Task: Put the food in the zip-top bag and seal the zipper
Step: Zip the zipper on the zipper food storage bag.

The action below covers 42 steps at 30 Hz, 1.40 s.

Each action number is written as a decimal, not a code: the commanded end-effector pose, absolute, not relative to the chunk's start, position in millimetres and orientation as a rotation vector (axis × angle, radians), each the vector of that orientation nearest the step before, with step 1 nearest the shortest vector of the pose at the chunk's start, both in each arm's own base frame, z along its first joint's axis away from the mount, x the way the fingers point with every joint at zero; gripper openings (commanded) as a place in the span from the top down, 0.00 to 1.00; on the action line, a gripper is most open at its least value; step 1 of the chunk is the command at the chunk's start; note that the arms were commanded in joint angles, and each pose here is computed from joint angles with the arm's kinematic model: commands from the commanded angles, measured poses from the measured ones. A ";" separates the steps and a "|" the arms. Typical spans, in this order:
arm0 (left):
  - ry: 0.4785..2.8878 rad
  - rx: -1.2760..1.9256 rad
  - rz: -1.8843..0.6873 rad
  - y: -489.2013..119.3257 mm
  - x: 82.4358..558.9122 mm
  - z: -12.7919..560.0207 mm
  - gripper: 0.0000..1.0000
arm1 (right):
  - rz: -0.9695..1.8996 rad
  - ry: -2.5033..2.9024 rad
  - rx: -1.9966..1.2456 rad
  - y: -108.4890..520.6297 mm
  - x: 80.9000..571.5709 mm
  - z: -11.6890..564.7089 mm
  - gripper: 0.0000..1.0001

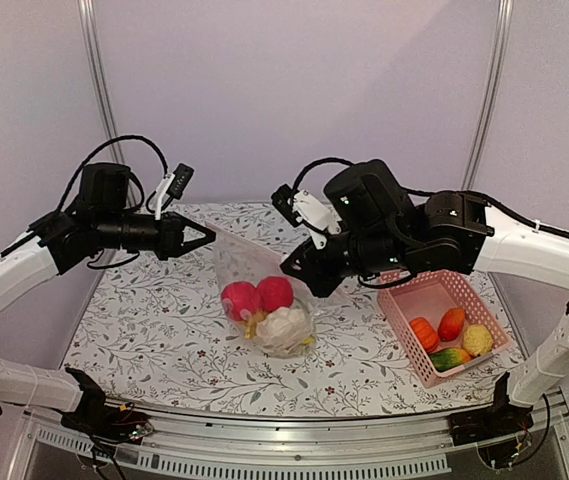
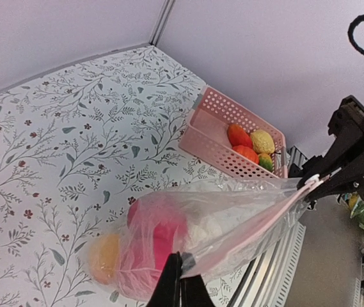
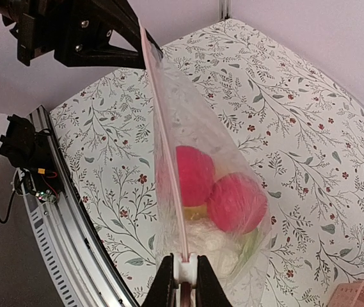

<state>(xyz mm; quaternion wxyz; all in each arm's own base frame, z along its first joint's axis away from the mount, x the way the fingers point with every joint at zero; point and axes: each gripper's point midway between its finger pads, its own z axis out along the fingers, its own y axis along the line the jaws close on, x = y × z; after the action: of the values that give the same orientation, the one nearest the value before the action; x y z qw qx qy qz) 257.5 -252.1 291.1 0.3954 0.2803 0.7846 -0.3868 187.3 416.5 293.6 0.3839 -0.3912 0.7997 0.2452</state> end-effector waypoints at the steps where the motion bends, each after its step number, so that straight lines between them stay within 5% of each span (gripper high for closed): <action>1: 1.996 0.555 -0.851 -222.6 286.1 292.7 1.00 | 0.578 2.085 -0.979 390.6 181.2 291.2 1.00; 42: 2.011 0.406 -0.808 -188.4 310.0 292.0 1.00 | 0.544 2.122 -0.881 357.6 179.3 282.5 1.00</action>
<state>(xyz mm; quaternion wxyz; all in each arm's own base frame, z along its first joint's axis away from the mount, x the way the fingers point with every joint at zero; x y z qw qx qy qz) 290.3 -213.8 288.2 0.4135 0.2072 0.8077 -0.3657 184.5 380.6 286.1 0.3894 -0.3502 0.8188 0.2353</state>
